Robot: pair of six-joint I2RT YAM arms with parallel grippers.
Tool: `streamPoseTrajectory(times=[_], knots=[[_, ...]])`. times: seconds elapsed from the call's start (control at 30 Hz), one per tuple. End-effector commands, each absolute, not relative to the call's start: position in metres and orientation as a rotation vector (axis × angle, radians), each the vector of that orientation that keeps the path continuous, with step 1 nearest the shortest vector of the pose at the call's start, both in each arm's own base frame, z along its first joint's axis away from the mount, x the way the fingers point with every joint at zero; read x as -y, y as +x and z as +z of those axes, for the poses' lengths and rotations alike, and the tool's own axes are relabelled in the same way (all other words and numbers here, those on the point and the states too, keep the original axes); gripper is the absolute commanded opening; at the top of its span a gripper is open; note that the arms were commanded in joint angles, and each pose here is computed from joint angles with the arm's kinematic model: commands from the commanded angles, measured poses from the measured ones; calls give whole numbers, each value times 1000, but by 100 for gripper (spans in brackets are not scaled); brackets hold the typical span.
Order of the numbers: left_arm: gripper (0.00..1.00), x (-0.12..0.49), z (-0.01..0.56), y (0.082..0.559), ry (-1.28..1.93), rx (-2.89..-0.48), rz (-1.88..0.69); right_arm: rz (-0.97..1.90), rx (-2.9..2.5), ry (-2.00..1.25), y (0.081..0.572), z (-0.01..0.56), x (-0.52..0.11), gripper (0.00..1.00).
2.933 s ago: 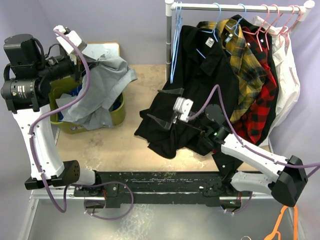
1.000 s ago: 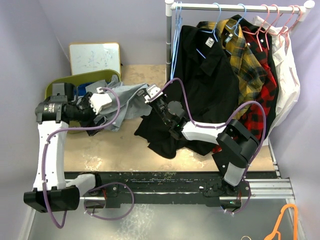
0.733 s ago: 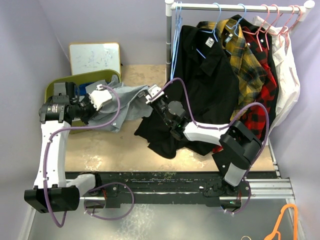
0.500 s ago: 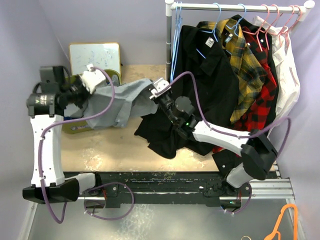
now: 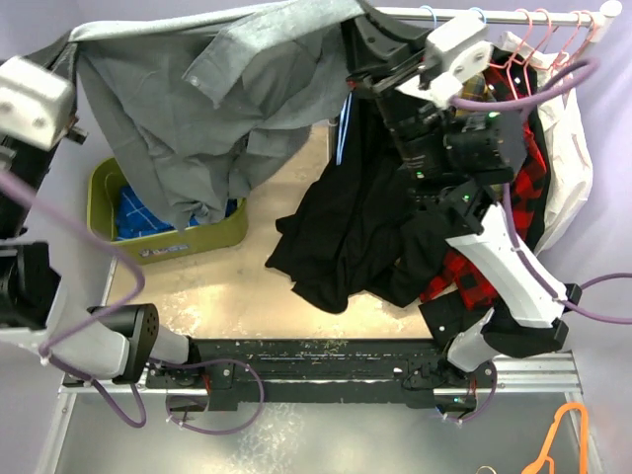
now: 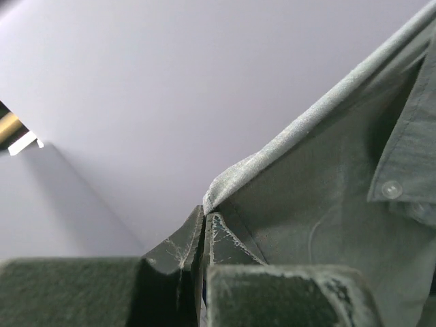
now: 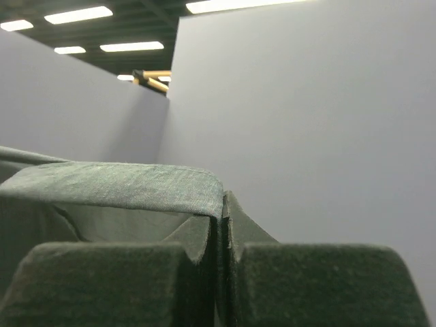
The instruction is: Place the shirt on the hanger
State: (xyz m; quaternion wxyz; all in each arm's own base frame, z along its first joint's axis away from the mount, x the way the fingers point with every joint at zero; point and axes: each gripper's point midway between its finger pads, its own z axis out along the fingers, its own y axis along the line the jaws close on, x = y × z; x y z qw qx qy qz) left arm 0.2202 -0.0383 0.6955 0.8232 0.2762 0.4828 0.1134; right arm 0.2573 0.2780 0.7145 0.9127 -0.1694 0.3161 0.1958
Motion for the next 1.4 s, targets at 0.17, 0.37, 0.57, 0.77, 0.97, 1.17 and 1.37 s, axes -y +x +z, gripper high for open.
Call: streamPoseTrajectory(times=[0.17, 0.37, 0.57, 0.77, 0.97, 1.17, 1.37], knots=[[0, 13, 737, 205, 349, -915, 261, 544, -661, -297, 220, 767, -237, 0], [0, 55, 521, 335, 561, -1588, -202, 655, -1128, -268, 260, 576, -269, 0], [0, 64, 336, 368, 552, -1918, -307, 800, -1604, -236, 260, 360, -300, 0], [0, 92, 245, 391, 583, -2091, -362, 944, -1757, -164, 257, 271, -315, 0], [0, 94, 230, 436, 568, -2138, -320, 933, -1872, -48, 301, 225, -297, 0], [0, 97, 222, 460, 535, -2200, -324, 934, -1896, -103, 320, 214, -283, 33], [0, 94, 200, 462, 490, -2284, -317, 770, -1789, -189, 309, 267, -242, 100]])
